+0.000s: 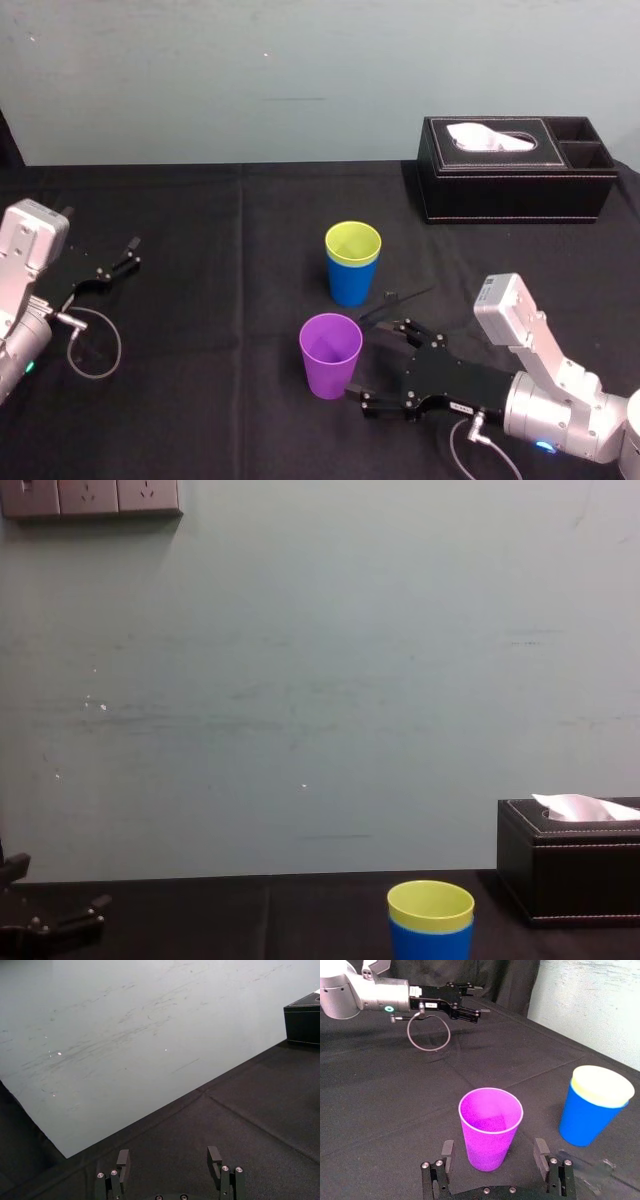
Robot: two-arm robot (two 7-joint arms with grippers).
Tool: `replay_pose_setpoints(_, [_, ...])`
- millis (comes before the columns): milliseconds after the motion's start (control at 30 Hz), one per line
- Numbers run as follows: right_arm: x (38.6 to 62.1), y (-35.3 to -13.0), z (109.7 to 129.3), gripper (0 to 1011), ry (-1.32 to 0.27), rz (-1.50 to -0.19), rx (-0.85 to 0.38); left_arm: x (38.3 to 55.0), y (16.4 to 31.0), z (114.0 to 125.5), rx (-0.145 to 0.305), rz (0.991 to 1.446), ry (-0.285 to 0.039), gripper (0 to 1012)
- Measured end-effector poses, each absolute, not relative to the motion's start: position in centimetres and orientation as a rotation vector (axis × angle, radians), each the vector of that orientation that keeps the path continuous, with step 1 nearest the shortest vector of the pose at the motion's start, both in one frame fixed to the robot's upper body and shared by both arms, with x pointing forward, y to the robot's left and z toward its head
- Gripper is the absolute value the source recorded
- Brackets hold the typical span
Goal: Stack the three plastic cups sequentially using one hand.
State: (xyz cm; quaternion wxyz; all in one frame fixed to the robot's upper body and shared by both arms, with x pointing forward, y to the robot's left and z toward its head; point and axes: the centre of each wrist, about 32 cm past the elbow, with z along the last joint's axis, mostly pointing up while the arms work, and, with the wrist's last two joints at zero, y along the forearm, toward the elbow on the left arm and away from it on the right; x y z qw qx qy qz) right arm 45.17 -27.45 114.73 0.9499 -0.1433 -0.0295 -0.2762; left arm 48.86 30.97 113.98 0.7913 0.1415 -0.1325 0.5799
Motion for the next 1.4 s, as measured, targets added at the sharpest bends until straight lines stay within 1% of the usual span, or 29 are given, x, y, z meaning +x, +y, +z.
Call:
replay_pose_setpoints(967, [47.3, -24.7, 114.2, 1004, -0.005, -0.522, -0.282, 48.9, 31.0, 114.0, 0.305, 1.248, -0.285, 1010])
replay_pose_setpoints(1267, [47.4, -24.6, 114.1, 1004, -0.001, -0.518, -0.28, 48.9, 31.0, 114.0, 0.304, 1.248, -0.285, 1010])
replay_pose_setpoints(1333, [47.4, -24.6, 114.1, 982, -0.001, -0.519, -0.28, 48.9, 31.0, 114.0, 0.304, 1.248, -0.285, 1010])
replay_pose_setpoints(1400, [47.4, -24.6, 114.1, 932, -0.002, -0.519, -0.28, 48.9, 31.0, 114.0, 0.304, 1.248, -0.285, 1010])
